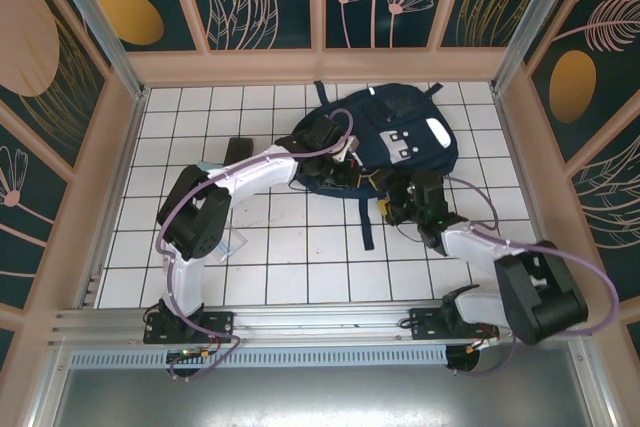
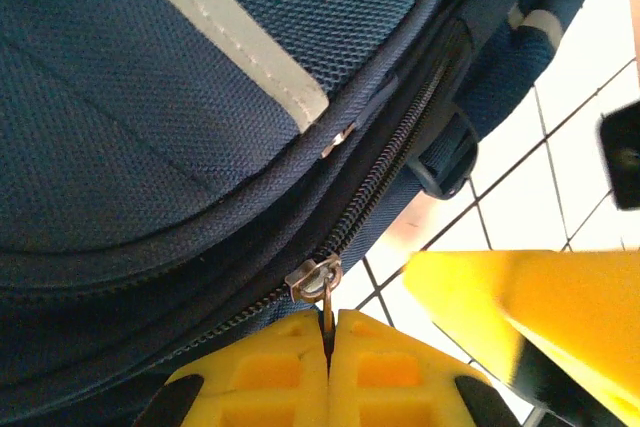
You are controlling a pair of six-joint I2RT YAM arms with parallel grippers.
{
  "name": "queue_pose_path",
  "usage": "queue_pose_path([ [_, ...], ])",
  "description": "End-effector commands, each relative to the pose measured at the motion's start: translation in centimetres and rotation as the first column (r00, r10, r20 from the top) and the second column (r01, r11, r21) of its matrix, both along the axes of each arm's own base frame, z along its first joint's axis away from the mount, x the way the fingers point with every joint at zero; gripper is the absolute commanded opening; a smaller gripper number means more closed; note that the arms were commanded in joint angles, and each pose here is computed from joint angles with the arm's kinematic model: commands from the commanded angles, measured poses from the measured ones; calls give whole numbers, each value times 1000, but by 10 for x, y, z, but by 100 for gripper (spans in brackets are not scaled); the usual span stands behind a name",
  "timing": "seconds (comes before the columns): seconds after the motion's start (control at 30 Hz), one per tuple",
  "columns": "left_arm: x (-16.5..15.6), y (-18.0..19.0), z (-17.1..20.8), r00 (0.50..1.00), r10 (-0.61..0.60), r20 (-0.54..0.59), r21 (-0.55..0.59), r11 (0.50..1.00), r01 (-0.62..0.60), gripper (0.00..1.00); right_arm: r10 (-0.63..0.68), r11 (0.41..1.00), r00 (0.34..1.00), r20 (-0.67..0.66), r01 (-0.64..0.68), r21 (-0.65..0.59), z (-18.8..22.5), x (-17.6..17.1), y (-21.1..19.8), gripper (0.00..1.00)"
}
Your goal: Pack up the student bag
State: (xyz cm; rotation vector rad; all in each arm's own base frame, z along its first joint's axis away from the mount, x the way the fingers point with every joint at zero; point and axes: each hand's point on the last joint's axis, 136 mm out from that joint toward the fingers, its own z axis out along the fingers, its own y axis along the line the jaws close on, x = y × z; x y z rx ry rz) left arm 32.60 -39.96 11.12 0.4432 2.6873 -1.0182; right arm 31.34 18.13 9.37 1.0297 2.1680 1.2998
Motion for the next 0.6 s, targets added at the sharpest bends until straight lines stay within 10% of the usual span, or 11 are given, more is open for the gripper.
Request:
queue_pose_path([
  [0.0,-19,-14,44,997,-74,30,-124,989,78,0,-59,993,994,91,49,111,28,39,15,78],
  [0.2,-15,4,26,996,-69,52,-21,997,70,0,-81,996,990,113,84,-17,17,53,5,0],
  [0.57,20,108,-22,991,127,39,199,971,-132,0,-149,933,960,235,216,-289,38,45,-73,0],
])
